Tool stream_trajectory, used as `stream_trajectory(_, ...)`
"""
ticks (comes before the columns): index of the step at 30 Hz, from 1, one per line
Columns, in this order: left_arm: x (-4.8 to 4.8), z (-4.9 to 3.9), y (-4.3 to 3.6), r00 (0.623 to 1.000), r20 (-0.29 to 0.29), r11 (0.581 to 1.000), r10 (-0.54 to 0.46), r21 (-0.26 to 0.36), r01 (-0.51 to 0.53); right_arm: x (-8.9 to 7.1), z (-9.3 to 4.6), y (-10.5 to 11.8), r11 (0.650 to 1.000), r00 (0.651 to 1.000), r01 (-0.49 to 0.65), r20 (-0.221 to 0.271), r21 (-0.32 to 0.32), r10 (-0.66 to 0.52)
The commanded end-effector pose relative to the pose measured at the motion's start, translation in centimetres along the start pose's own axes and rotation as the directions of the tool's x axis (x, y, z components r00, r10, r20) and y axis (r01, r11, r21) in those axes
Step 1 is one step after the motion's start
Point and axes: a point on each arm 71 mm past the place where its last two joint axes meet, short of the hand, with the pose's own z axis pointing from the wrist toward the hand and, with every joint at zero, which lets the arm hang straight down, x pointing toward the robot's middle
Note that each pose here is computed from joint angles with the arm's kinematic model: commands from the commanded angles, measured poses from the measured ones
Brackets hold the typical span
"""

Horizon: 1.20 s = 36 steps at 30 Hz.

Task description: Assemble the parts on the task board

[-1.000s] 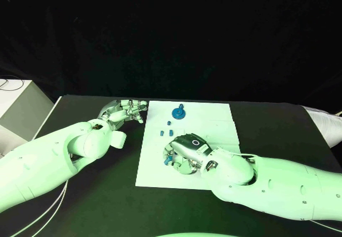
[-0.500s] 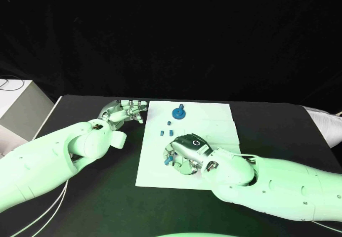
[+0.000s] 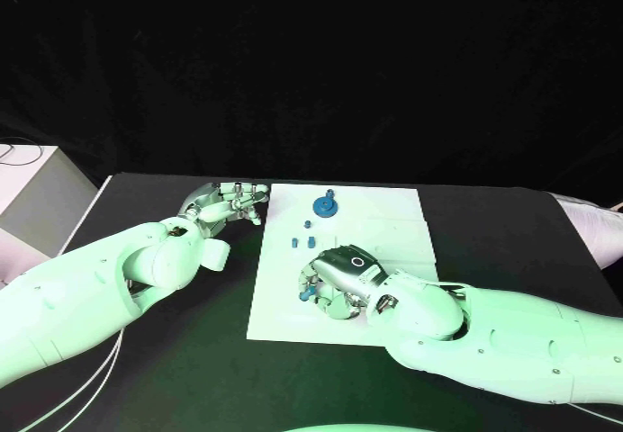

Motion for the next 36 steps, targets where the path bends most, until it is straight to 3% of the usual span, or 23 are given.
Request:
stream_trajectory(1, 0.25, 0.03, -0.06, 1.000, -0.019, 1.000, -0.001, 0.006, 0.001, 0.14, -0.06, 0.16, 1.000, 1.000, 0.014, -0.010, -0.008, -0.014)
stream_trajectory(21, 0.22, 0.01, -0.05, 1.000, -0.018, 1.000, -0.001, 0.004, 0.001, 0.77, 0.35, 0.23, 1.000, 0.997, 0.000, -0.075, -0.021, -0.002)
stream_trajectory(36, 0.15, -0.02, -0.05, 1.000, -0.017, 1.000, 0.000, 0.003, 0.000, 0.78, 0.45, 0.12, 1.000, 0.998, -0.002, -0.068, -0.017, 0.001)
